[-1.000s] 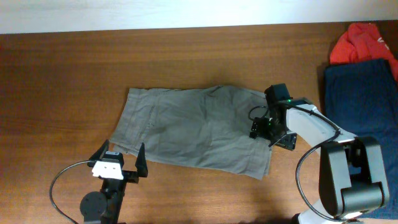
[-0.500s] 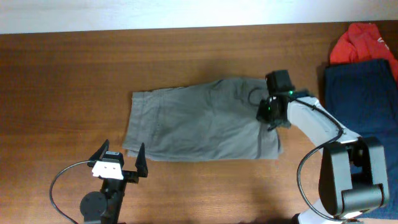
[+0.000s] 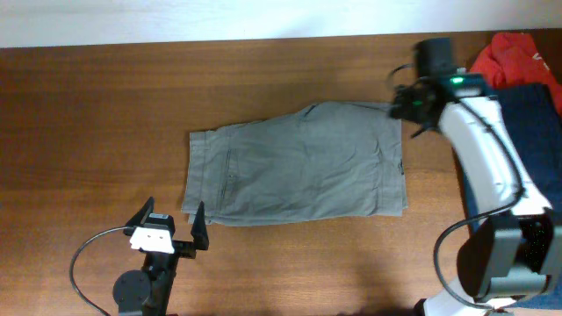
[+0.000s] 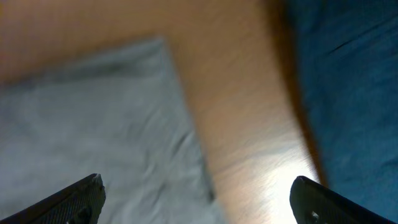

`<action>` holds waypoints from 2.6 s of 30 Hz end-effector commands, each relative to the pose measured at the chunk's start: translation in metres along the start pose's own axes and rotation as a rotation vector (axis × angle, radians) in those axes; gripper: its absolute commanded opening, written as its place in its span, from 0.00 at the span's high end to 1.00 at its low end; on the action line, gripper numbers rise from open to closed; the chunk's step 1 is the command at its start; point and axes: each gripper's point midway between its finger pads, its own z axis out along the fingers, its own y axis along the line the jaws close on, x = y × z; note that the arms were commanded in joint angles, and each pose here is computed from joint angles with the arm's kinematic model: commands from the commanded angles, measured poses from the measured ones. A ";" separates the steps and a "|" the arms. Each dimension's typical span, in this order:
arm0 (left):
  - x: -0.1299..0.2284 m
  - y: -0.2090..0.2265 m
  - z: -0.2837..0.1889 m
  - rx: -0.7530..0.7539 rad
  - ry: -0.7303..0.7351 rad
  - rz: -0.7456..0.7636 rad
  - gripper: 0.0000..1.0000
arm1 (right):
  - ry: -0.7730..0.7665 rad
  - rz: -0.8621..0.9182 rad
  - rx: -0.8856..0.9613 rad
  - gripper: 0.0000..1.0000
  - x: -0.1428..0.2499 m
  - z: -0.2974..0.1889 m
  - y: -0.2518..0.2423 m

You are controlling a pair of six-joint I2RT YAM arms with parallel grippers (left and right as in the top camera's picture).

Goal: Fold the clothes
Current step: 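Release the trousers and raise the right gripper back toward the stack, then grasp the left end of the grey trousers with the left gripper, then fold the left end over toward the right with the left gripper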

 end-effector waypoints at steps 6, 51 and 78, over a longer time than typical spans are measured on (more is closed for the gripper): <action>0.001 0.002 0.000 -0.006 0.001 0.011 0.01 | 0.089 0.233 0.174 0.02 -0.002 0.012 -0.122; 0.189 -0.018 0.096 0.345 1.432 -0.523 0.05 | 0.090 0.247 0.174 0.02 -0.003 0.013 -0.127; -0.091 0.026 0.093 -0.271 1.206 -0.125 0.99 | 0.090 0.247 0.174 0.02 -0.003 0.013 -0.127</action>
